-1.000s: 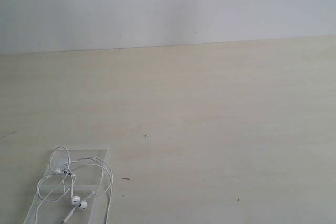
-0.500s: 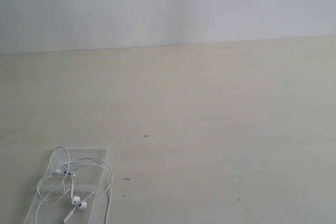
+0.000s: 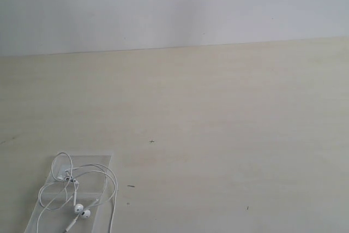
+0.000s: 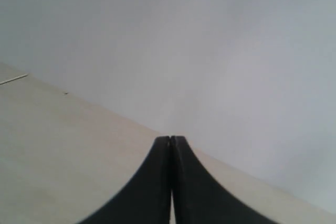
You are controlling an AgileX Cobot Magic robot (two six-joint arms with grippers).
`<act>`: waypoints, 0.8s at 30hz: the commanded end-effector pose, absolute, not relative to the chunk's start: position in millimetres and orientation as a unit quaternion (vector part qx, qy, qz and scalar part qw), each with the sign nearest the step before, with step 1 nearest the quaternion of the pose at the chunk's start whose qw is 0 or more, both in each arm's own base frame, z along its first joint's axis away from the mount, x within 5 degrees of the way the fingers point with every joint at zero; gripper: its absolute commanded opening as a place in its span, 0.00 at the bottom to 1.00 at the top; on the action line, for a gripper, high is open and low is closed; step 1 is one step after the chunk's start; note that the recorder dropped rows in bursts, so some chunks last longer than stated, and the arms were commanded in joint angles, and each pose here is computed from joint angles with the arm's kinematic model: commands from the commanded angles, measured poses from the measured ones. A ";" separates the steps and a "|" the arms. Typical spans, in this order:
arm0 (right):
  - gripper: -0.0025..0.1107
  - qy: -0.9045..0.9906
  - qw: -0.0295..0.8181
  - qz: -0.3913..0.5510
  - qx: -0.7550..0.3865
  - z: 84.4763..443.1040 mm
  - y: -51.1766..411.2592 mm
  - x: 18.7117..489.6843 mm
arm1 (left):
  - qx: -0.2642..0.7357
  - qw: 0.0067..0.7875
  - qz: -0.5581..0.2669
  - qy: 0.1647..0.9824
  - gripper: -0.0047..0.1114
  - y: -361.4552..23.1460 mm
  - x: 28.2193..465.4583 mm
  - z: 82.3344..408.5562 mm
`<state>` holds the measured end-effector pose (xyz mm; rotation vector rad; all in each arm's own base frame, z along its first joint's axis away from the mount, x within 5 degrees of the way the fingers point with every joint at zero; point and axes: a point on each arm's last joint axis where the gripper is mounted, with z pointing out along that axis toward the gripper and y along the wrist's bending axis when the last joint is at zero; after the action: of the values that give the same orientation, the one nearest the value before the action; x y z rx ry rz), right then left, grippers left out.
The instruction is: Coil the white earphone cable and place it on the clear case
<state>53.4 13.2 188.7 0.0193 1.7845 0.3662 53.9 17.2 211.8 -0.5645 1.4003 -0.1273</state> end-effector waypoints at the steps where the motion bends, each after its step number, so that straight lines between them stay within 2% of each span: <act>1: 0.03 0.773 0.615 0.157 0.006 187.5 13.1 53.1 | -0.264 0.748 -0.090 0.602 0.04 15.9 53.3 217.6; 6: 0.03 0.773 0.615 0.157 0.006 187.5 13.1 53.1 | -0.205 0.690 0.004 0.694 0.04 16.1 54.0 201.0; 10: 0.03 0.773 0.615 0.157 0.006 187.5 13.1 53.1 | -0.170 0.630 0.041 0.757 0.04 15.0 52.5 186.8; 24: 0.03 0.773 0.615 0.157 0.006 187.5 13.1 53.1 | -0.176 0.623 0.032 0.761 0.04 14.2 52.3 185.1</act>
<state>53.4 13.2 188.7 0.0193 1.7845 0.3662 52.5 14.5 184.5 -0.4011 1.7580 0.0793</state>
